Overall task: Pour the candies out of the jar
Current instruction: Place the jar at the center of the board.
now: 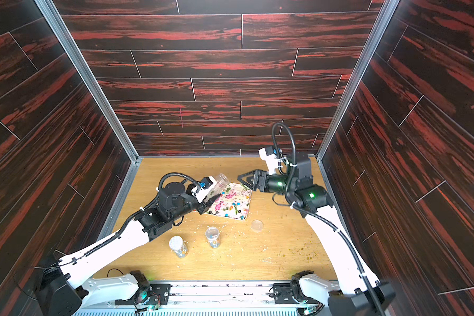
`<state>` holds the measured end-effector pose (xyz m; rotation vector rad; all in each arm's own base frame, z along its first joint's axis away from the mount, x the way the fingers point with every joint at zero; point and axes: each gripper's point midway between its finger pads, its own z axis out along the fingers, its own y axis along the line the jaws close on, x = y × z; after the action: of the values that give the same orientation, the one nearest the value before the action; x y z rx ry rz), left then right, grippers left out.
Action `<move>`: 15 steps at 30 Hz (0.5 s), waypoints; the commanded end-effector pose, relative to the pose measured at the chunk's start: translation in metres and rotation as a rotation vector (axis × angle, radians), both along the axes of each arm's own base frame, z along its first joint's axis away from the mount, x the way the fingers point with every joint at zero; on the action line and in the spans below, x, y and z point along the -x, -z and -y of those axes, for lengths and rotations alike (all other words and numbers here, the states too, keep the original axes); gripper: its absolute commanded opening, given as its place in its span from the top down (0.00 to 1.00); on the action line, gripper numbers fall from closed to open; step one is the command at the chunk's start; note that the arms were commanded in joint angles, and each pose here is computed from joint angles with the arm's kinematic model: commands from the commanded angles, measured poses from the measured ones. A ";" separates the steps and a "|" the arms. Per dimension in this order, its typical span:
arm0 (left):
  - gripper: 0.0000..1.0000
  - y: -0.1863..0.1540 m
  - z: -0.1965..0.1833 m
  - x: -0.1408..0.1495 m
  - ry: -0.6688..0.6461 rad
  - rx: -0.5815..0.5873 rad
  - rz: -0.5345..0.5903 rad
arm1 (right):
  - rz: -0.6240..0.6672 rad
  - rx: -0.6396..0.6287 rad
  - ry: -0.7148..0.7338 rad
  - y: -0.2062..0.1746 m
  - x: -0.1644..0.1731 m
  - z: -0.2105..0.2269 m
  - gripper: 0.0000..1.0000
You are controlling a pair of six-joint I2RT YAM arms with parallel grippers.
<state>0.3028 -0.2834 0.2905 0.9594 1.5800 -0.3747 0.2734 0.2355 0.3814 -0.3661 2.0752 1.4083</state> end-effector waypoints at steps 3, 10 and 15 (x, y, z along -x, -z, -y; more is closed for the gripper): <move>0.46 -0.032 0.008 0.019 0.106 0.106 0.052 | -0.033 -0.010 -0.087 0.001 0.003 -0.009 0.33; 0.47 -0.028 0.018 0.033 0.204 0.118 0.034 | -0.072 0.002 -0.109 0.013 -0.005 -0.014 0.40; 0.47 -0.031 0.019 0.033 0.209 0.123 0.044 | -0.090 0.011 -0.127 0.018 -0.006 -0.018 0.44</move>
<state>0.2767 -0.3019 0.3096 1.0327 1.4588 -0.5550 0.2815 0.2494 0.3597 -0.4150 2.1650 1.4931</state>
